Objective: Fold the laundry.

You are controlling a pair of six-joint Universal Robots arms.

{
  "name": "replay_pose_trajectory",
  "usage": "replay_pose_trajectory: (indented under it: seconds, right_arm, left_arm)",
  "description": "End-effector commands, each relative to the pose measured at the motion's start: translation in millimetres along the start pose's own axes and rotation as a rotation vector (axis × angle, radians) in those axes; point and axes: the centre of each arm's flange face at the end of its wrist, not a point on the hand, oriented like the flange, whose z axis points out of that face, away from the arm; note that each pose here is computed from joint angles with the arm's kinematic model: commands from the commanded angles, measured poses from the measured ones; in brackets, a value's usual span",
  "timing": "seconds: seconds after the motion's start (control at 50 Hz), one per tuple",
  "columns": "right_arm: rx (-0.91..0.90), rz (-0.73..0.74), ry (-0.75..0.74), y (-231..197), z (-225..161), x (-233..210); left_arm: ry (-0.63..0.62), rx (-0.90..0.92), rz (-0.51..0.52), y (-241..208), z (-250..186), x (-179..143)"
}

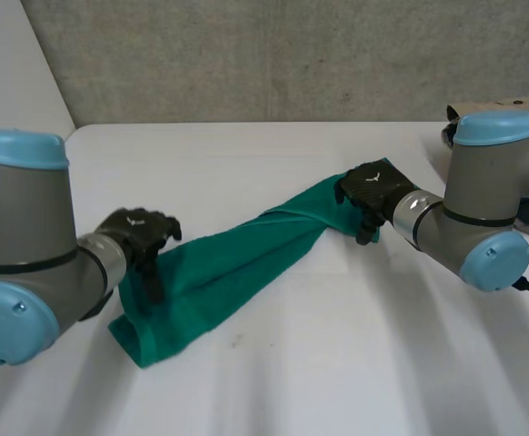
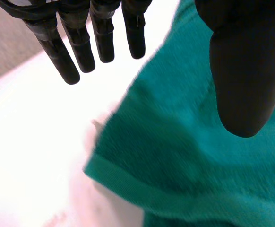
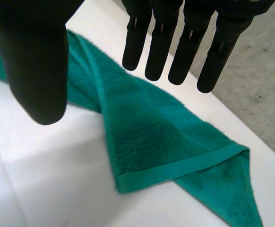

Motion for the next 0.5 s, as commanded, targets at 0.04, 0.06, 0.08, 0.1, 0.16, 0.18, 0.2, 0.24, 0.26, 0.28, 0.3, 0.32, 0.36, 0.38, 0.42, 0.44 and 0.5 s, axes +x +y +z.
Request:
replay_pose_trajectory:
  seconds: [0.04, 0.06, 0.08, 0.1, 0.16, 0.18, 0.2, 0.24, 0.26, 0.28, 0.3, 0.32, 0.36, 0.38, 0.42, 0.44, 0.5]
  right_arm:
    - [0.068, 0.047, 0.077, -11, 17, 4]
    - [0.072, 0.056, 0.084, -12, 20, 3]
    - [0.075, 0.061, 0.092, -11, 24, 3]
    - [0.08, 0.064, 0.102, -12, 28, 4]
    - [0.092, 0.084, 0.145, -14, 41, 6]
    - [0.091, 0.093, 0.155, -13, 46, 7]
    - [0.09, 0.099, 0.156, -12, 49, 7]
    - [0.083, 0.106, 0.156, -9, 55, 7]
    - [0.074, 0.114, 0.147, -5, 60, 5]
    - [0.071, 0.118, 0.141, -3, 63, 4]
    - [0.066, 0.12, 0.133, 0, 65, 3]
    - [0.064, 0.123, 0.126, 1, 67, 1]
    - [0.054, 0.137, 0.098, 9, 73, -3]
    - [0.053, 0.141, 0.089, 11, 75, -5]
    - [0.047, 0.155, 0.08, 17, 79, -8]
    - [0.047, 0.16, 0.08, 18, 81, -8]
    - [0.042, 0.173, 0.079, 25, 84, -10]
  left_arm:
    - [-0.034, 0.1, -0.022, -31, 4, -13]
    - [-0.034, 0.096, -0.018, -31, 9, -13]
    - [-0.041, 0.096, -0.019, -31, 14, -15]
    - [-0.043, 0.094, -0.019, -32, 18, -15]
    - [-0.059, 0.074, -0.015, -30, 37, -19]
    - [-0.064, 0.049, -0.005, -26, 46, -20]
    - [-0.063, 0.032, 0.003, -24, 49, -20]
    - [-0.059, -0.007, 0.025, -18, 55, -19]
    - [-0.057, -0.033, 0.051, -13, 61, -18]
    - [-0.055, -0.048, 0.063, -11, 63, -17]
    - [-0.057, -0.06, 0.07, -9, 64, -18]
    - [-0.058, -0.069, 0.08, -7, 66, -18]
    - [-0.064, -0.08, 0.092, -5, 71, -18]
    - [-0.063, -0.085, 0.094, -3, 73, -18]
    - [-0.064, -0.093, 0.097, -1, 76, -17]
    - [-0.064, -0.093, 0.096, 0, 77, -17]
    - [-0.064, -0.093, 0.097, 0, 78, -16]
